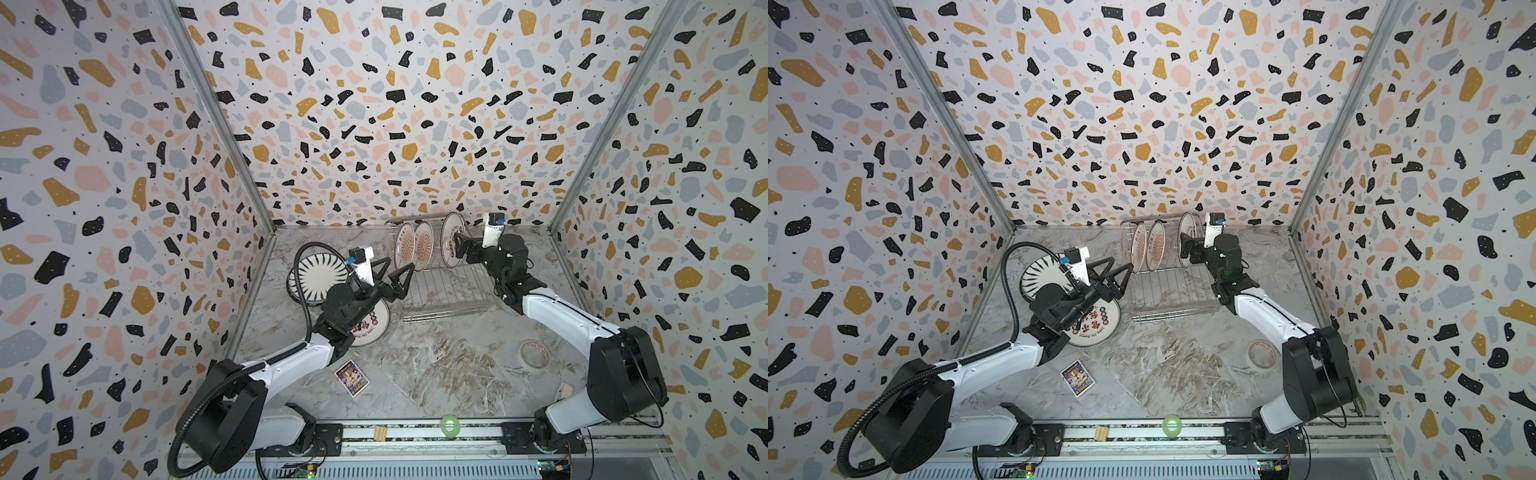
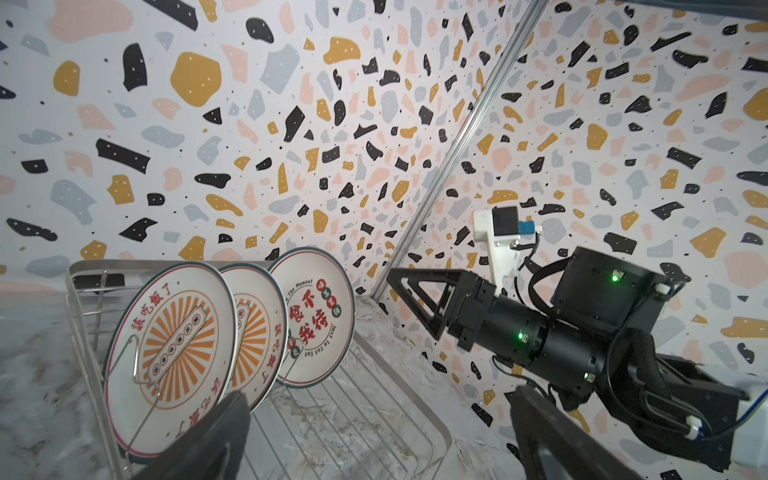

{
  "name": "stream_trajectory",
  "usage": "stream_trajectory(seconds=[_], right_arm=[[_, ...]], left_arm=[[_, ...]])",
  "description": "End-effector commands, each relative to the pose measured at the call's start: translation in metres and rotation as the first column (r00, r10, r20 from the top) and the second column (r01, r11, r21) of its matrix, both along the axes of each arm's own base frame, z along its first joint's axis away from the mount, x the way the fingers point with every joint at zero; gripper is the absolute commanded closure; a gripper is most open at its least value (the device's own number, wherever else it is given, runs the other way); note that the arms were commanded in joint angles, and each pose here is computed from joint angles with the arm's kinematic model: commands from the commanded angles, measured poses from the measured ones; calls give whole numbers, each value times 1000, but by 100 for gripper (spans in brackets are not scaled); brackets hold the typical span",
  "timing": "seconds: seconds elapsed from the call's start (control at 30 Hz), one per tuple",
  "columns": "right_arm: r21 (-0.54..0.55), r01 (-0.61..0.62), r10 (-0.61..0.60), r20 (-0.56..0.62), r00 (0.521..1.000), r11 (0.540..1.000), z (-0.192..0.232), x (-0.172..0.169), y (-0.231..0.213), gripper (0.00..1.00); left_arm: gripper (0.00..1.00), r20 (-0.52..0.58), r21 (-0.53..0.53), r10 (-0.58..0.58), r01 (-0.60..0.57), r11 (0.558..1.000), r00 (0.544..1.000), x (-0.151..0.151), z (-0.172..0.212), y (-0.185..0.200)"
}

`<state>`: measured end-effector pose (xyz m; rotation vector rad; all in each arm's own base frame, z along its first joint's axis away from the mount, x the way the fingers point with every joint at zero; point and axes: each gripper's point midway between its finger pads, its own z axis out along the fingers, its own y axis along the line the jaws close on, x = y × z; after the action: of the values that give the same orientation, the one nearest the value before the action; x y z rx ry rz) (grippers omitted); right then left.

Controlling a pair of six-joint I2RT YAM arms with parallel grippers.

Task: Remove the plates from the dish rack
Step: 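Push the right gripper down between the remaining plates in the rack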

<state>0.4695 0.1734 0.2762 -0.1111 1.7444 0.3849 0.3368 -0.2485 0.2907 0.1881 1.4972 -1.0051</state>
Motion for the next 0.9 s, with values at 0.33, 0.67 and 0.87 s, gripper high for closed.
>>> stream_trajectory(seconds=[0.33, 0.67, 0.87], right_arm=[[-64, 118, -125, -120, 985, 991, -26, 65, -4, 47], [-107, 126, -143, -173, 974, 986, -55, 83, 6, 67], [-199, 182, -219, -179, 959, 963, -67, 90, 11, 73]], left_arm=[[0, 43, 138, 57, -62, 988, 997, 6, 4, -5], [0, -21, 115, 38, -36, 993, 999, 12, -15, -15], [0, -27, 104, 45, -43, 994, 999, 12, -16, -13]])
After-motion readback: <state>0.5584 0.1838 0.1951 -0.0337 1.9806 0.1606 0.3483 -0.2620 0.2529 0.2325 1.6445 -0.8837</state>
